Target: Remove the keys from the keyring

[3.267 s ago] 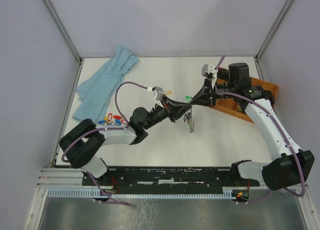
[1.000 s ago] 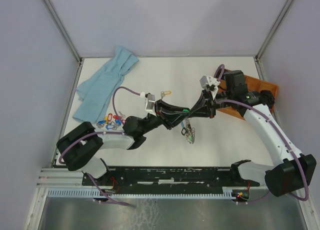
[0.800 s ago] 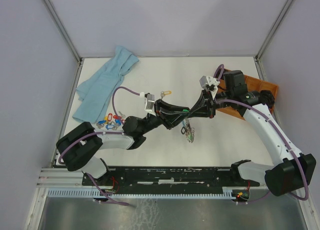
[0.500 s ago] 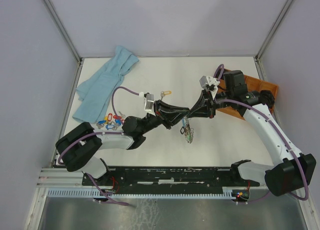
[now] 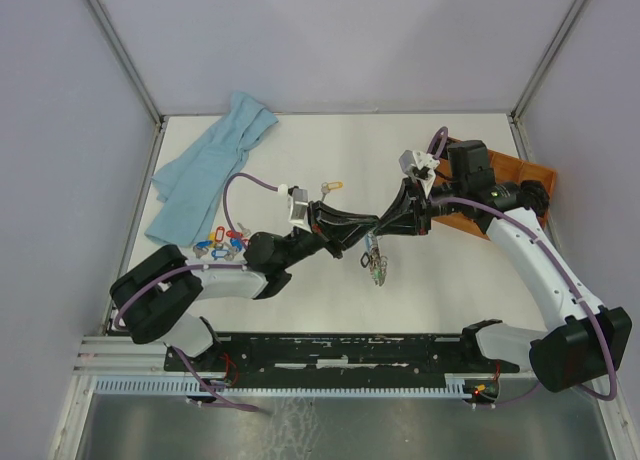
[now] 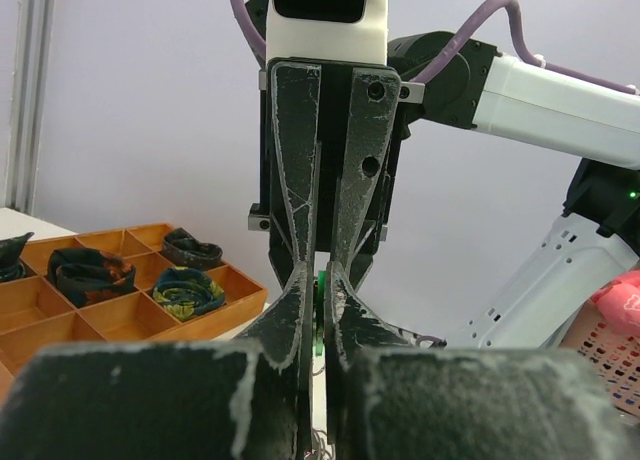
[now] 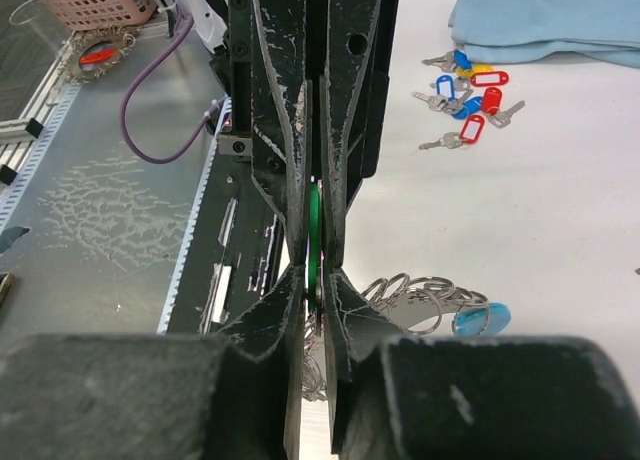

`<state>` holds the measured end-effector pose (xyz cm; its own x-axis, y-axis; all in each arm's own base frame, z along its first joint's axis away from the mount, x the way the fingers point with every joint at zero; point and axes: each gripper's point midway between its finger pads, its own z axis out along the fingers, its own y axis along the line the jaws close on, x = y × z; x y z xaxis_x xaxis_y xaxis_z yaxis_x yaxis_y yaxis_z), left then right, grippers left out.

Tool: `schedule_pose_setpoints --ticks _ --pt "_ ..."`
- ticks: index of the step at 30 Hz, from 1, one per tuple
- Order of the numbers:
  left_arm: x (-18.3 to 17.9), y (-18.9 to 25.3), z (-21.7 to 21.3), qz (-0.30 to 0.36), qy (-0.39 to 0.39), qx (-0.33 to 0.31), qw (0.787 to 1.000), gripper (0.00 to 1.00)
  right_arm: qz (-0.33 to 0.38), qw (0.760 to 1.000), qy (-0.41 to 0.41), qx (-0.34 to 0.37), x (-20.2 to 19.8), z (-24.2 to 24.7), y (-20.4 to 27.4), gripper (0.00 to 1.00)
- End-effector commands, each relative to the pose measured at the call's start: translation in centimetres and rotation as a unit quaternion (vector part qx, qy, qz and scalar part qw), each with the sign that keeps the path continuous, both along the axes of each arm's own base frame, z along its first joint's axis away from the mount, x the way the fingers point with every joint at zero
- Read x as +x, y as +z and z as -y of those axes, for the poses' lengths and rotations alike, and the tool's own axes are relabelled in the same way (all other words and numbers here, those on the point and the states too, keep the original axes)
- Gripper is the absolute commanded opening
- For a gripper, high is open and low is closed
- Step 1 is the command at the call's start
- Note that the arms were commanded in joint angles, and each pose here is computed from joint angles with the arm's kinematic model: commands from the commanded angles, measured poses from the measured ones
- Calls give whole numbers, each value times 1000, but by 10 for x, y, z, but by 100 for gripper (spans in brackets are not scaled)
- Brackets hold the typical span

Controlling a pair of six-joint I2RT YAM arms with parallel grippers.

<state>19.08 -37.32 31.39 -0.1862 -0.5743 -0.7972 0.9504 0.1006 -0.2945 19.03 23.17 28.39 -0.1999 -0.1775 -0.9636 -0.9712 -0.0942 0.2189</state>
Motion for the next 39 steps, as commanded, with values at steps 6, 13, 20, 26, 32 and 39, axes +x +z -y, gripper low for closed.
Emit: schedule_pose_setpoints --ticks 6,13,20,26,32,39 --pt "-6 45 -24 56 39 -47 997 3 25 1000 7 15 2 -3 9 34" --pt "-5 40 -25 45 39 -30 998 3 29 999 3 14 2 -2 11 45" --pt "-7 35 -29 36 32 -16 999 3 38 999 6 14 -3 0 12 54" --pt "-13 35 -32 41 24 -12 999 3 51 999 17 9 -5 1 0 57" --pt "-18 37 -35 45 17 -10 999 3 86 996 30 1 -8 4 -16 56" --pt "-22 39 -34 48 8 -9 999 3 110 993 51 2 -15 2 -22 52"
